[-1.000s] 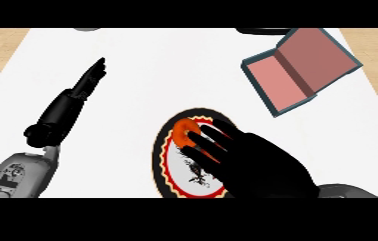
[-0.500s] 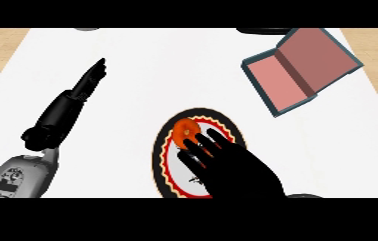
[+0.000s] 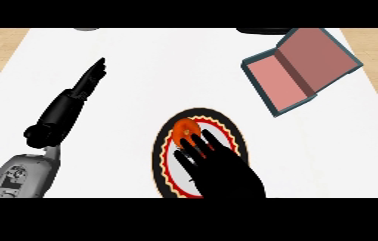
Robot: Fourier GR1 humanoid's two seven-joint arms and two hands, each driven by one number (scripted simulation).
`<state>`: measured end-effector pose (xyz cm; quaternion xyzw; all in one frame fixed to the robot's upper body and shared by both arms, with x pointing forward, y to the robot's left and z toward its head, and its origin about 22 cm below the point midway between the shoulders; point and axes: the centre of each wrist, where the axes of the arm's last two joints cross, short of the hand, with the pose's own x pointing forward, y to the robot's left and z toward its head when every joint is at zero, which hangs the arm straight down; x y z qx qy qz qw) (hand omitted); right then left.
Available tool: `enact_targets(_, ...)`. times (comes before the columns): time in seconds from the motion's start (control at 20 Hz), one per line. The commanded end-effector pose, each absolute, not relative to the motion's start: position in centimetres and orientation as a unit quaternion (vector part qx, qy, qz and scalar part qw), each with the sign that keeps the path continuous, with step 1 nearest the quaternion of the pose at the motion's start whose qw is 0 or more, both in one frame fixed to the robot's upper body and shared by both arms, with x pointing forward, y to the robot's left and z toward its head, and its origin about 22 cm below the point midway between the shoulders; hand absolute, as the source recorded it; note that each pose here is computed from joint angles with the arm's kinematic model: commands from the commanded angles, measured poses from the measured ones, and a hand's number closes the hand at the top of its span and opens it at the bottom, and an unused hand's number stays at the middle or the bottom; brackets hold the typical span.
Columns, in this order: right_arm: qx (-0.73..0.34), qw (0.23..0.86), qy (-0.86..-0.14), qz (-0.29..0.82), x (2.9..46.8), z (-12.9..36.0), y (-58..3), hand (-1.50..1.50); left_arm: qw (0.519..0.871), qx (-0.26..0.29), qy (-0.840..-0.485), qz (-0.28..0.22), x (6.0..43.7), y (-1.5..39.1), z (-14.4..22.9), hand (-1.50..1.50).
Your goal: Pick the tomato from the plate and place it in the cardboard box
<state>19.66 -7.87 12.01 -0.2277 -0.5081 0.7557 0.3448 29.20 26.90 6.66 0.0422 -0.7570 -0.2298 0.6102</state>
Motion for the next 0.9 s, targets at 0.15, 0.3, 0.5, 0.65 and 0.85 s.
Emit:
enact_targets(0.15,-0.251,0.346,-0.486,0.762,21.3,10.8,-8.4,-1.5,0.611,0.028,-0.757,-0.228,28.4,26.4,4.3,0.0)
enact_targets(0.3,-0.258,0.344,-0.487,0.76,21.4,10.4,-8.7,-1.5,0.611,0.041,-0.757,-0.227,29.7,27.9,8.1,0.0)
enact_targets(0.5,-0.237,0.35,-0.49,0.763,21.6,9.1,-6.0,-1.5,0.606,0.044,-0.76,-0.231,28.5,27.6,7.8,0.0)
enact_targets(0.65,-0.221,0.349,-0.492,0.766,22.2,8.6,-7.2,-1.5,0.612,0.042,-0.756,-0.228,29.2,26.5,6.6,0.0)
enact_targets(0.85,-0.233,0.353,-0.48,0.769,22.8,5.5,-7.5,-1.5,0.611,0.036,-0.759,-0.223,28.3,25.5,7.6,0.0)
